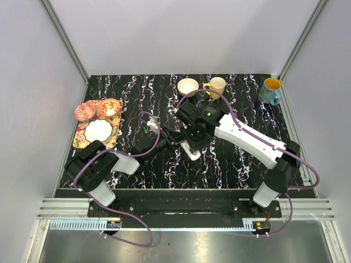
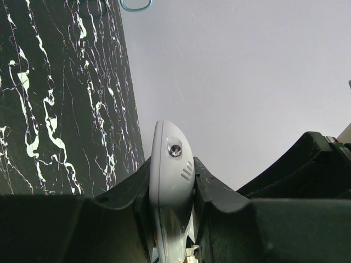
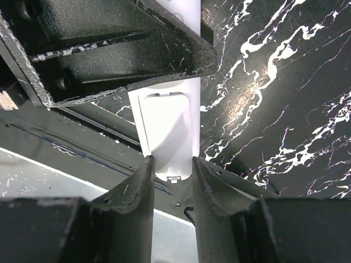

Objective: Load the batteries into the remote control

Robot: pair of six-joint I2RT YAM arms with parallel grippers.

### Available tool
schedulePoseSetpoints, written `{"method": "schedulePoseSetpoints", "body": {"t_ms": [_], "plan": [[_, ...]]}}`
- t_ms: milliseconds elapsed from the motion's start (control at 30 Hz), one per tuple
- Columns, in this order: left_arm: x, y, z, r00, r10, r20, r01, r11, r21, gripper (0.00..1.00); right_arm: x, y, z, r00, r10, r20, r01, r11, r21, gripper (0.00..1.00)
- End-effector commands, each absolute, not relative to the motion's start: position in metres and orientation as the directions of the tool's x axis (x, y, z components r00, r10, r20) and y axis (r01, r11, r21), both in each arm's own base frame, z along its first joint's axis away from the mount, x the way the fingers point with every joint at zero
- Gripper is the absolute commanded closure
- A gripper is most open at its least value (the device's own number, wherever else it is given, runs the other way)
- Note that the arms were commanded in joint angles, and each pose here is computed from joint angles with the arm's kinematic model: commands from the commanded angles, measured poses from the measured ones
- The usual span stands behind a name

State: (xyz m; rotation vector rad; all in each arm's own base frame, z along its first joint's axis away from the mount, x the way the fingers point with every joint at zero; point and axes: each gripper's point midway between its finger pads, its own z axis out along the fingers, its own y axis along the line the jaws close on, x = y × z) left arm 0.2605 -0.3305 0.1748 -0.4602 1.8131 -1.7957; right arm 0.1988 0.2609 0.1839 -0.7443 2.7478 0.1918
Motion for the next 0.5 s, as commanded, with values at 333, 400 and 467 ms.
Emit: {"method": "schedulePoseSetpoints", "body": {"t_ms": [333, 400, 467], "plan": [[0.252, -0.3331, 0.2392, -0.786, -0.595, -0.169, 0.302, -0.131, -0.944, 1.0, 0.2134, 0.2676, 0.191, -0.813, -0.46, -0.357, -0.513, 0.856, 0.065, 1.0], [0.2519, -0.3333, 0.2412, -0.786, -0.594, -0.17, 0.306, -0.135, -0.942, 1.0, 0.2136, 0.27, 0.1925, -0.812, -0.458, -0.362, -0.514, 0.855, 0.072, 1.0], [0.2514, -0.3339, 0.24, -0.789, -0.59, -0.171, 0.305, -0.134, -0.943, 1.0, 0.2126, 0.2726, 0.1946, -0.81, -0.458, -0.365, -0.52, 0.85, 0.086, 1.0]]}}
